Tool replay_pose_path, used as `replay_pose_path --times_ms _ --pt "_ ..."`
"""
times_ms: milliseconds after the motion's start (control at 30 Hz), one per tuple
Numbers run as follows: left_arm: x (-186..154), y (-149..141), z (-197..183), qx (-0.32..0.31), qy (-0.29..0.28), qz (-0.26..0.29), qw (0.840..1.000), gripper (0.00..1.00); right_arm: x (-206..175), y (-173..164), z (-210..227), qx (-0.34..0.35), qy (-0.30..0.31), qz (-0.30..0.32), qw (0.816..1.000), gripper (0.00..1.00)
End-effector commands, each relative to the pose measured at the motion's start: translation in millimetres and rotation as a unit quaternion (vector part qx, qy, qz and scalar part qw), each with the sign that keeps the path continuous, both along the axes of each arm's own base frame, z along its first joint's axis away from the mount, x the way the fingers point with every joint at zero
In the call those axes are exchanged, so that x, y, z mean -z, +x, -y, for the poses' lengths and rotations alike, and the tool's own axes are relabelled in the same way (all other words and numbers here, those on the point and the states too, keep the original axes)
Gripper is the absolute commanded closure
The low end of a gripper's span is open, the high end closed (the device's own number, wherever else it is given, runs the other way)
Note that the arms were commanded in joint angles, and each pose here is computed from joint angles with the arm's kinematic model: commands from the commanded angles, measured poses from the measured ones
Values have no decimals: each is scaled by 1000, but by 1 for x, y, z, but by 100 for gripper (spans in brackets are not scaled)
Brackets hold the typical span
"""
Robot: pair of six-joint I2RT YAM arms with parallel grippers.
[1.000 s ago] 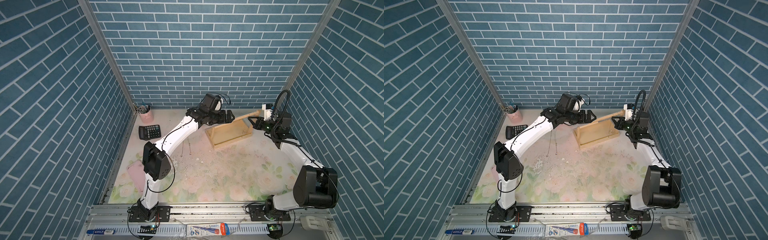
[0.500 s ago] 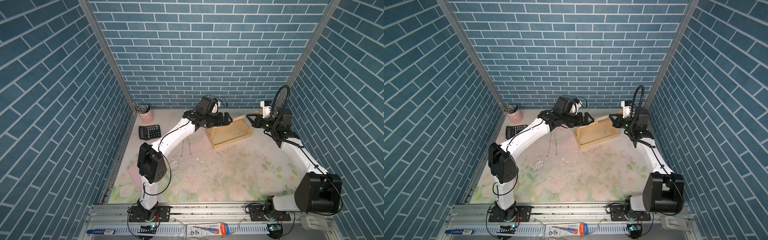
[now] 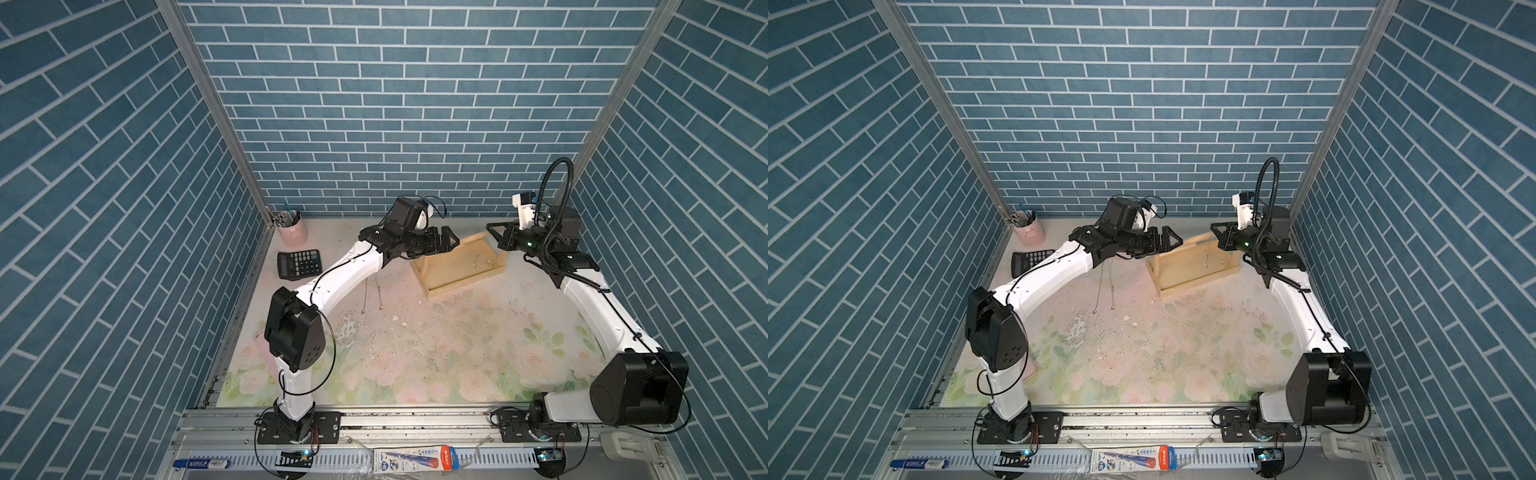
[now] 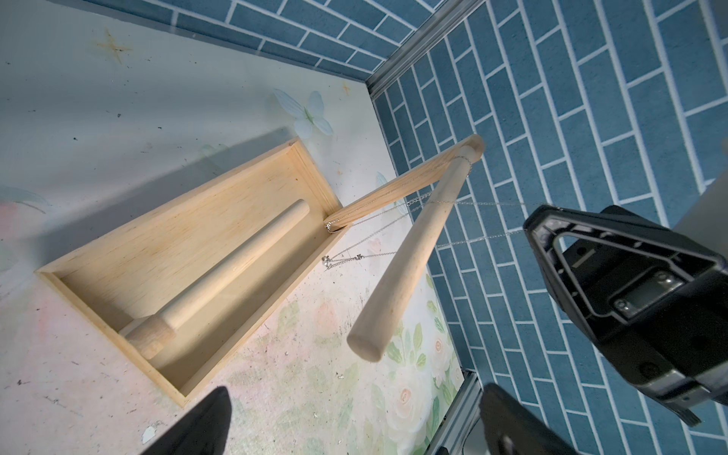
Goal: Take the necklace off the jewelry display stand
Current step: Take off the necklace from the stand.
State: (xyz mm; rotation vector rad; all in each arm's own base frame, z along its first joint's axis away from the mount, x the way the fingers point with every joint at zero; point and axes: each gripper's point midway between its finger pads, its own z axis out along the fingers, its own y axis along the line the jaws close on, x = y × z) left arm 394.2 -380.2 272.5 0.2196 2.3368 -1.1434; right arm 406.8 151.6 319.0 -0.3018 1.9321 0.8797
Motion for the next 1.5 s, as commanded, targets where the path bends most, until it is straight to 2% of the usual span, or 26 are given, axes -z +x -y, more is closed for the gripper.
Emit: replay_pose_path --times_ms 0,200,367,500,933,1467 --pt "-29 -2 -4 3 -31 33 999 1 -10 -1 -6 -9 -23 18 1000 100" --pt "-28 -1 -14 -6 -45 31 998 1 -20 -5 -18 -21 -30 26 999 100" --pt "-28 0 -21 -14 -90 24 996 1 -24 -7 -27 -31 -37 28 998 100" --pt "-20 -2 -28 -20 -89 18 996 1 -28 -11 -34 -37 -40 31 998 100" --pt "-11 -14 -29 -2 -141 26 990 1 -42 -26 -56 -60 -47 46 996 100" --pt "-6 -19 -37 12 -149 57 987 1 -69 -39 -85 -95 -49 72 992 100"
